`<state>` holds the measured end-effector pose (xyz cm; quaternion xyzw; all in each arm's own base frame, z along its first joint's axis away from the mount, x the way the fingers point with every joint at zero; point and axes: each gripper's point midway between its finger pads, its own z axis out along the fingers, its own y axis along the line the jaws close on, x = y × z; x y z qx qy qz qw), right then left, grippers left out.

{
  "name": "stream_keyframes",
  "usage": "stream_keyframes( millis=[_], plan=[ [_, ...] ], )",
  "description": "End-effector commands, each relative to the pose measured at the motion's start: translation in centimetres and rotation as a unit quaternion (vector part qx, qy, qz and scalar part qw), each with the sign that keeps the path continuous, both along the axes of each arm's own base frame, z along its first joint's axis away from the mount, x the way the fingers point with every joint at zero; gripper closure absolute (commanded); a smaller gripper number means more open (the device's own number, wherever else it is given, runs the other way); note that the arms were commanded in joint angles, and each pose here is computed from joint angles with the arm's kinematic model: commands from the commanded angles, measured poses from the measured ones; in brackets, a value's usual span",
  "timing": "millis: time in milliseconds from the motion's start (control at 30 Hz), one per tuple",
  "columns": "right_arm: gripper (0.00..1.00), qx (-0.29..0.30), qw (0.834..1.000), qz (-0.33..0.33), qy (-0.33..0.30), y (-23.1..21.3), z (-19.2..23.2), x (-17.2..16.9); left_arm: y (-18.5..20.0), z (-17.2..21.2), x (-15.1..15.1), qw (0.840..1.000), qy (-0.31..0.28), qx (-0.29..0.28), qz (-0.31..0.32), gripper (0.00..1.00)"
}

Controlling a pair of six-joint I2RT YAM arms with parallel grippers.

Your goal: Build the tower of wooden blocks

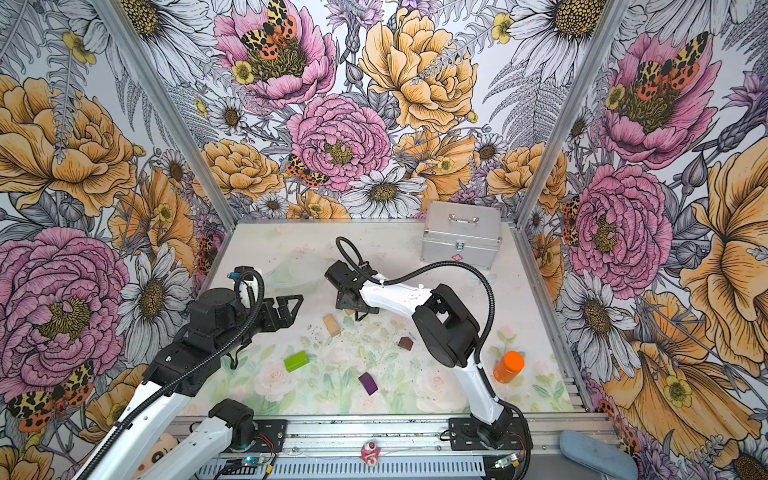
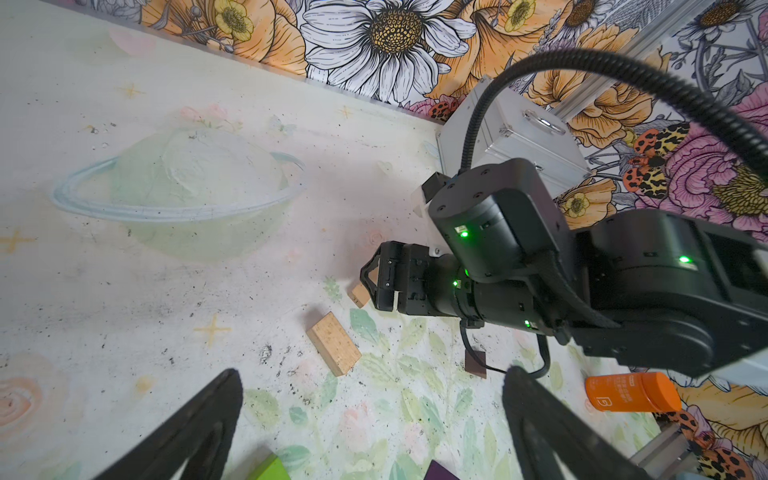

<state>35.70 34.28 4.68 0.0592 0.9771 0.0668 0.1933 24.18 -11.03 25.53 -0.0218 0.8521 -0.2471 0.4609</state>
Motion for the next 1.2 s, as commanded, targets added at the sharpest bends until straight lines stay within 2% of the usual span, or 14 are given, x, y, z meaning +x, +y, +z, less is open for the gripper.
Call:
stream_keyframes(
  millis=[0, 400, 500, 733, 1000, 1167],
  plan=[
    [0.22, 0.003, 1.000, -0.019, 0.001, 0.3, -0.9, 0.5, 0.1, 0.4, -0.1, 1.000, -0.009, -0.012, -0.002, 0.01],
    [0.45, 0.001, 0.999, -0.013, 0.029, 0.6, -3.0, -0.3, 0.6, 0.6, -0.3, 1.000, -0.013, -0.017, -0.001, 0.01],
    [0.45, -0.001, 0.999, -0.014, 0.030, 0.2, -2.9, -0.5, 0.5, 0.6, -0.3, 1.000, -0.013, -0.018, -0.002, 0.01],
    [0.36, 0.007, 1.000, -0.005, 0.022, 0.9, -2.2, 0.1, 0.7, 0.7, -0.5, 1.000, -0.017, -0.019, -0.001, 0.01],
    [0.33, 0.020, 1.000, -0.006, 0.005, 1.5, -0.6, 0.7, 0.9, 0.8, -0.4, 1.000, -0.019, -0.017, 0.002, 0.01],
    [0.36, 0.023, 1.000, -0.017, 0.014, 1.7, -1.4, 0.8, 1.0, 0.9, -0.4, 1.000, -0.020, -0.018, 0.002, 0.01]
  ],
)
